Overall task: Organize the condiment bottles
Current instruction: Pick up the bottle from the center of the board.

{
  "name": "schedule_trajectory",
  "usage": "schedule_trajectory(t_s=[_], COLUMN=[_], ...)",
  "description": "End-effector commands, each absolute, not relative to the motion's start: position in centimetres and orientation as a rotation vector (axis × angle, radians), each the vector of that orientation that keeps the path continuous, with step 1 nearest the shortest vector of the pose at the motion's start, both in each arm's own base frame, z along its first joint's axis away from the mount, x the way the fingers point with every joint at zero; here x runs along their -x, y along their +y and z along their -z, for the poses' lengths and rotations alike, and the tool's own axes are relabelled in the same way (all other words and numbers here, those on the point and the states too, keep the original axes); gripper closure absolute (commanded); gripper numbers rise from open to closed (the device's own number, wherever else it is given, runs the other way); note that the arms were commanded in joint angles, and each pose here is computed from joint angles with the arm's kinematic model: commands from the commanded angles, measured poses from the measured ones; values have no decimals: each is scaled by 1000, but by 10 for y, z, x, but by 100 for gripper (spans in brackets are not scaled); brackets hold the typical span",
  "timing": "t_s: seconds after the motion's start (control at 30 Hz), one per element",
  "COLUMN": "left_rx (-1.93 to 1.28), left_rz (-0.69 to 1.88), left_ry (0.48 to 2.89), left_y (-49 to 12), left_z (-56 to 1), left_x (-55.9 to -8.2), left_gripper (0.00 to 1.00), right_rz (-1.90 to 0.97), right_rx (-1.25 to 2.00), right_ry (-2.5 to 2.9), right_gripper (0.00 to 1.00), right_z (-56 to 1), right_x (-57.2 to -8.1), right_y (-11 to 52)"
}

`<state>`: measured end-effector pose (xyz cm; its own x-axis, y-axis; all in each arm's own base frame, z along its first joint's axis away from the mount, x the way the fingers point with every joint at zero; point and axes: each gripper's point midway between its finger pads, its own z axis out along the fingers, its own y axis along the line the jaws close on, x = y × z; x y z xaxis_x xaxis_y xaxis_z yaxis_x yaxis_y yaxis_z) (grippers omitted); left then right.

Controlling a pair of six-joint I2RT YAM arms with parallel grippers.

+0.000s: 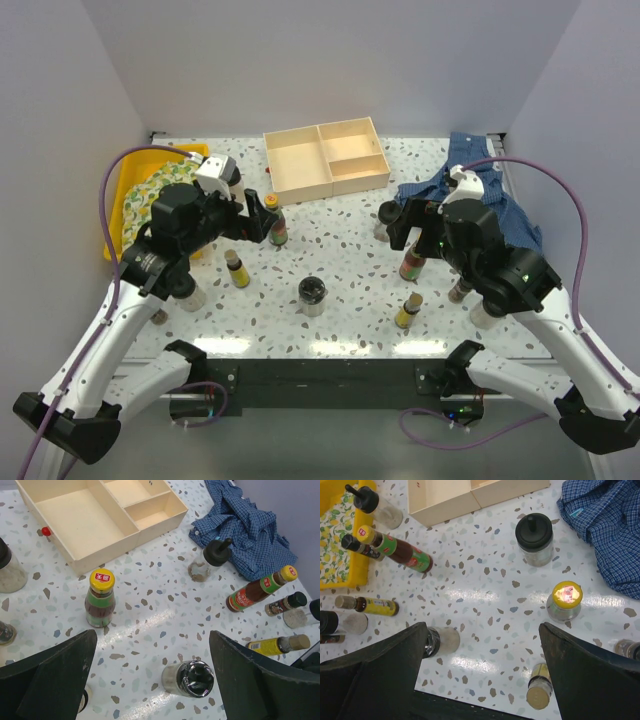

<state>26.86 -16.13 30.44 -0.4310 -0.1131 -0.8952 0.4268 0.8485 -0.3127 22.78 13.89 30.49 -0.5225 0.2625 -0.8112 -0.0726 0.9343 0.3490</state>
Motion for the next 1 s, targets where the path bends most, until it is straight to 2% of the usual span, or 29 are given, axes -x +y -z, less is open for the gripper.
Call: schedule_trajectory(t_s=[0.0, 0.27, 0.4, 0.57, 0.7, 0.97], left_rx=[-226, -208, -81, 210, 349, 654], left_rz=[629, 596, 506, 259, 106, -238], left_ry=[1876, 1900, 1968, 2040, 2051, 2041], left_y=[-162, -159, -143, -97, -66, -1], left_z=[-321, -317, -306, -287, -279, -256], left_x=[-270, -275, -285, -293, -282, -254], left_gripper=[0, 0, 0, 0, 0, 8], right_rz=[-423, -420, -424, -480, -514, -524], right_rx=[-160, -156, -142, -97, -26, 19], right_ry=[2053, 2051, 2052, 2024, 2016, 2017], right_gripper=[1, 1, 1, 1, 1, 2], right_z=[-312, -312, -312, -314, -312, -307], right_x=[-230, -229, -227, -225, -222, -219], right_y=[137, 135, 135, 142, 149, 152])
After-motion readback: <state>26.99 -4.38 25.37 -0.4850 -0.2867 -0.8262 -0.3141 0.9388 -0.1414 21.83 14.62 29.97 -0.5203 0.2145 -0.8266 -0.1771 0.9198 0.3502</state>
